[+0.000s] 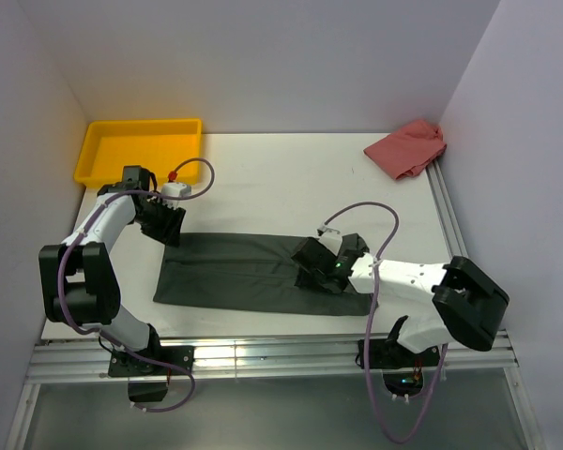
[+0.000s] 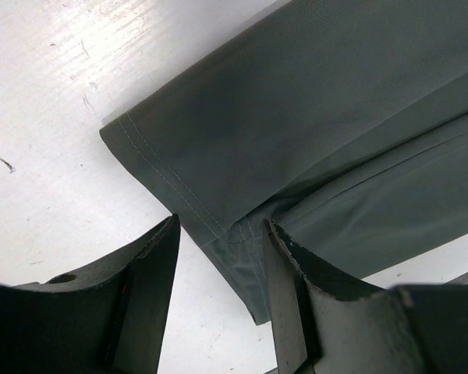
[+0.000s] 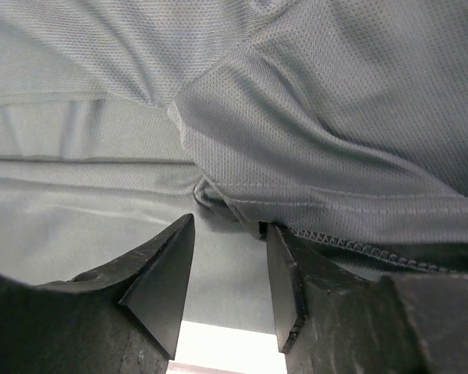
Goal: Roll the t-shirts
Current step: Fold the tshirt, then roll the tshirt
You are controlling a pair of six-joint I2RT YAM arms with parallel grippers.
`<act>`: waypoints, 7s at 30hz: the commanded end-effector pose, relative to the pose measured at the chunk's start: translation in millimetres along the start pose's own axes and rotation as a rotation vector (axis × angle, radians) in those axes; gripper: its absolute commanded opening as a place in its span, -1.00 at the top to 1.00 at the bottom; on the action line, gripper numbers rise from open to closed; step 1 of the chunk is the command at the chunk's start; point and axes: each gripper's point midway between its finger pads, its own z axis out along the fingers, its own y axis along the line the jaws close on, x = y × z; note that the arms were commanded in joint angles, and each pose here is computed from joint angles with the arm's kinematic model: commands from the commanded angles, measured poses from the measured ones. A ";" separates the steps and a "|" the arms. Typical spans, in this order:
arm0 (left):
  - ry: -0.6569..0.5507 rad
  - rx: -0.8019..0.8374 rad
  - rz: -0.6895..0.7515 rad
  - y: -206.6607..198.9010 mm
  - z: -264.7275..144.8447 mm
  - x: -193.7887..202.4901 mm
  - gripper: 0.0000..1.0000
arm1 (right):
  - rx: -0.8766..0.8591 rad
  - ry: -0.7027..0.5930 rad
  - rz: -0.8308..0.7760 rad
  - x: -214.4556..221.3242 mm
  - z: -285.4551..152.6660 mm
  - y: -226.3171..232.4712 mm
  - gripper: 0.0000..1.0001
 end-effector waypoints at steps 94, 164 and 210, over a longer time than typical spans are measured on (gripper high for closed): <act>-0.153 0.089 0.133 -26.1 -33.0 -32.2 -0.06 | 0.376 0.110 0.249 -52.1 15.9 -140.3 -0.02; -0.054 0.324 -0.260 -51.7 81.6 -53.1 -0.16 | -0.080 0.042 -0.126 27.1 -6.4 237.2 0.02; -0.036 0.129 -0.177 -42.9 67.5 -65.7 0.99 | -0.172 0.075 -0.219 52.6 -10.6 280.3 0.79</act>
